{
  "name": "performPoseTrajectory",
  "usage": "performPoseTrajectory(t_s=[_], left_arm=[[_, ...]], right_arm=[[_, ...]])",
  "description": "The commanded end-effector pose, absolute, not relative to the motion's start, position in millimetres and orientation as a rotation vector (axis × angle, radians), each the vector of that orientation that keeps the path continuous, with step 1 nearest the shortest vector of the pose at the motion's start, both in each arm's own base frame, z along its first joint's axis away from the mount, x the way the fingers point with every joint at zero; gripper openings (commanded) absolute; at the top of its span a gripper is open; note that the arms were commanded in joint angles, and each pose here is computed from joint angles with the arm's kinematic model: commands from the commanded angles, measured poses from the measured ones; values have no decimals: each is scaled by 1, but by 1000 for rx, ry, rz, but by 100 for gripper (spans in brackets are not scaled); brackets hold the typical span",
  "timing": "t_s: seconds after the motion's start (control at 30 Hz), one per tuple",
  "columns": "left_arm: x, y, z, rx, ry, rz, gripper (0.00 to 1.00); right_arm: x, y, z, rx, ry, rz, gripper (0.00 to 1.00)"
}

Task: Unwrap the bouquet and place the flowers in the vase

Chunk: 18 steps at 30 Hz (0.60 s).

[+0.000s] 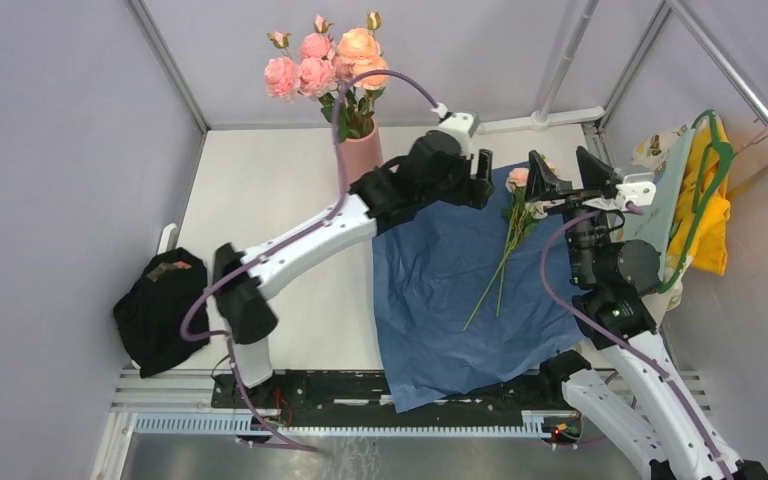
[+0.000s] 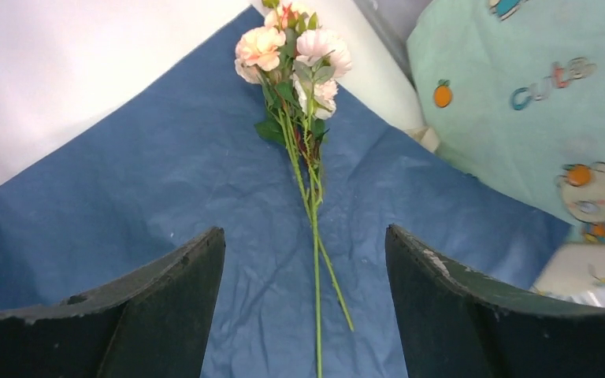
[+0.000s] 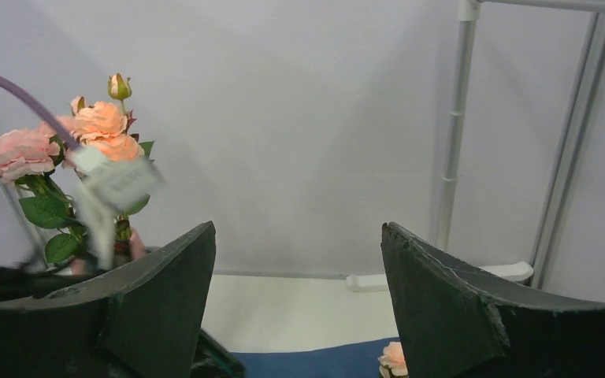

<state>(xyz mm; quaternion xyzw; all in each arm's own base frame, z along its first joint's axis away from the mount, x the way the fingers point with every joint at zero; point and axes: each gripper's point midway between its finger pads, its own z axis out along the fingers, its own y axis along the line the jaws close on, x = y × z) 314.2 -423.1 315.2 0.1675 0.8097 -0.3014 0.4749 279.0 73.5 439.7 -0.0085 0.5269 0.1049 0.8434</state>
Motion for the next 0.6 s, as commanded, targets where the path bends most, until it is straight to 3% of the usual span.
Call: performPoseTrajectory(t_s=[0.0,0.23,0.57], left_arm=[[337,-472,269,566,1999,-713,79],[348,-529,197,742,2027,-686,78],[334,-563,135,893,2044,-726,75]], right_arm=[[260,51,460,41,1084,164,82],[256,46,458,58,1092,153,82],[257,45,453,61,1106,143,82]])
